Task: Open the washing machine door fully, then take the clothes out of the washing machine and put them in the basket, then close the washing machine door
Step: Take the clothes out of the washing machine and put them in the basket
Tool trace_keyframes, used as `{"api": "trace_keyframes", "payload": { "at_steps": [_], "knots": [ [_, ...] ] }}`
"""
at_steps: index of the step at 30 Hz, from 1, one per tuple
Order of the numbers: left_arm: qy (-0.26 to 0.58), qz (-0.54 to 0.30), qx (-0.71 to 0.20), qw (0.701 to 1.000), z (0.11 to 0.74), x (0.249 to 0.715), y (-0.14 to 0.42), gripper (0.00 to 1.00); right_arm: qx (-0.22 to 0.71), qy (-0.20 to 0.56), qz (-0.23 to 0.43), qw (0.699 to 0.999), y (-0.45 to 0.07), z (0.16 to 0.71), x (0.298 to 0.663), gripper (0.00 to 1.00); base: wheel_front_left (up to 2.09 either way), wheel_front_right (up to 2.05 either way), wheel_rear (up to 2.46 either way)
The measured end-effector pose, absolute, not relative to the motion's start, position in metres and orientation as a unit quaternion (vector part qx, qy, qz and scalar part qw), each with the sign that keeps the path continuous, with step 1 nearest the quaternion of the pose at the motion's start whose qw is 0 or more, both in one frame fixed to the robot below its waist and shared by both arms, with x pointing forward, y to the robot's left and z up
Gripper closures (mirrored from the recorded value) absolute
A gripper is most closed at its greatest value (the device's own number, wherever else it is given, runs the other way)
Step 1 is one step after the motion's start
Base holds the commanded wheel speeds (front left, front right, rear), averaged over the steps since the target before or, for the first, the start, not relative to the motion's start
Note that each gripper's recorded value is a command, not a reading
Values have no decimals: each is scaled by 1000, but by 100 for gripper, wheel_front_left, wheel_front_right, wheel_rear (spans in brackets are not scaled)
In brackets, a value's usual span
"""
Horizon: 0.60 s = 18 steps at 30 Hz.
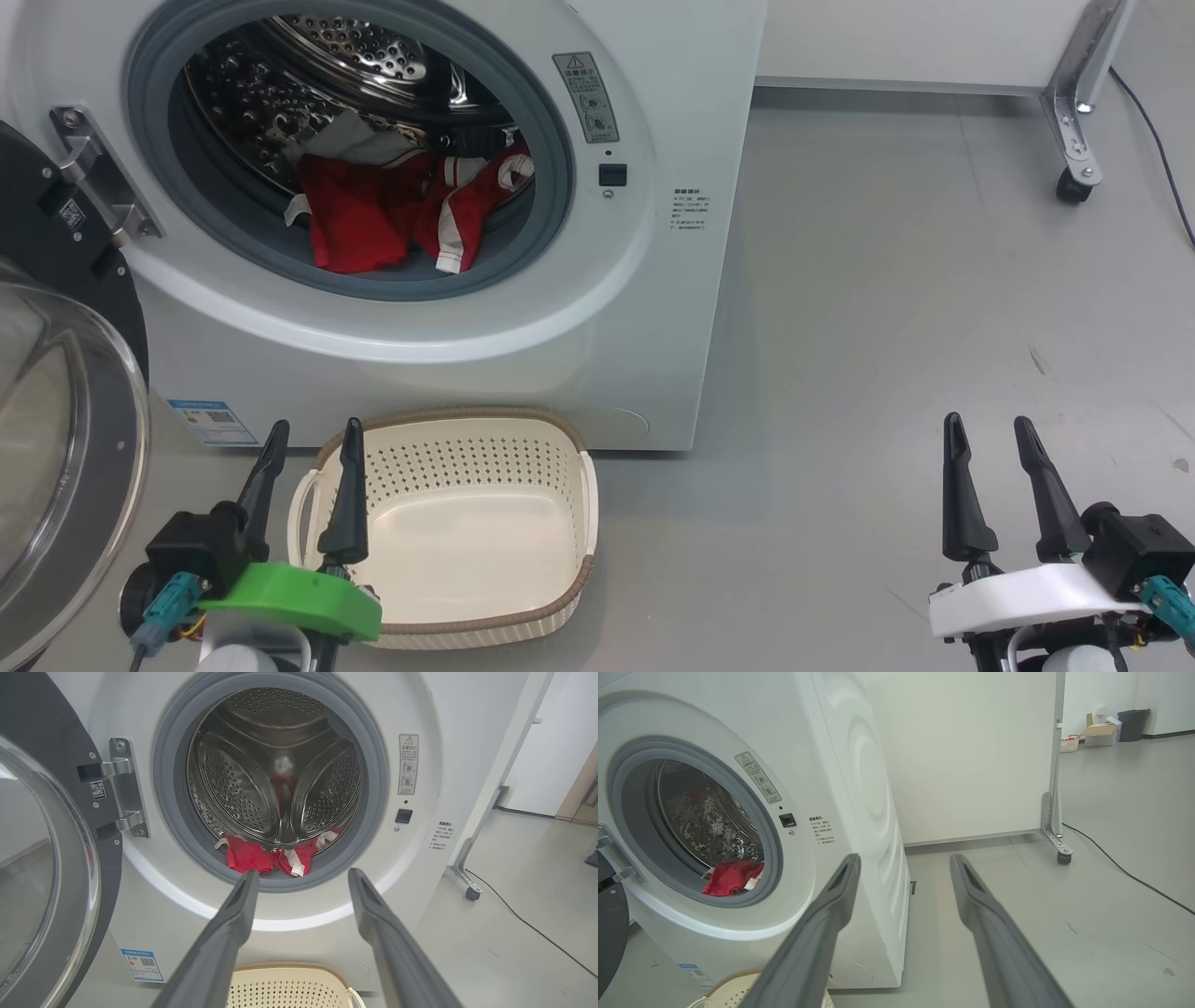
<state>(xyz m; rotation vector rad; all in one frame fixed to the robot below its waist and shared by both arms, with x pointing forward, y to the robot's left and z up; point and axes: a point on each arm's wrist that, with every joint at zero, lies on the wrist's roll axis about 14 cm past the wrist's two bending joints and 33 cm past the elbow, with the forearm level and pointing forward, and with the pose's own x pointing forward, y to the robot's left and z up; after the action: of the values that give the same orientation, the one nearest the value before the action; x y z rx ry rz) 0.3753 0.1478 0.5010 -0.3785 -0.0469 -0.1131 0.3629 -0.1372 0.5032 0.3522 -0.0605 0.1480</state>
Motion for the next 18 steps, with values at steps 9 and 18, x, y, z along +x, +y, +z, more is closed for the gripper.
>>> {"api": "trace_keyframes", "payload": {
  "at_steps": [9,18],
  "knots": [
    [-22,-59,-184,981,501,376,146,0,188,-30,69,979,-139,503,363,0,0,0,0],
    [-24,-60,-184,981,501,375,146,0,187,-31,71,979,-138,504,362,0,0,0,0]
  ]
}}
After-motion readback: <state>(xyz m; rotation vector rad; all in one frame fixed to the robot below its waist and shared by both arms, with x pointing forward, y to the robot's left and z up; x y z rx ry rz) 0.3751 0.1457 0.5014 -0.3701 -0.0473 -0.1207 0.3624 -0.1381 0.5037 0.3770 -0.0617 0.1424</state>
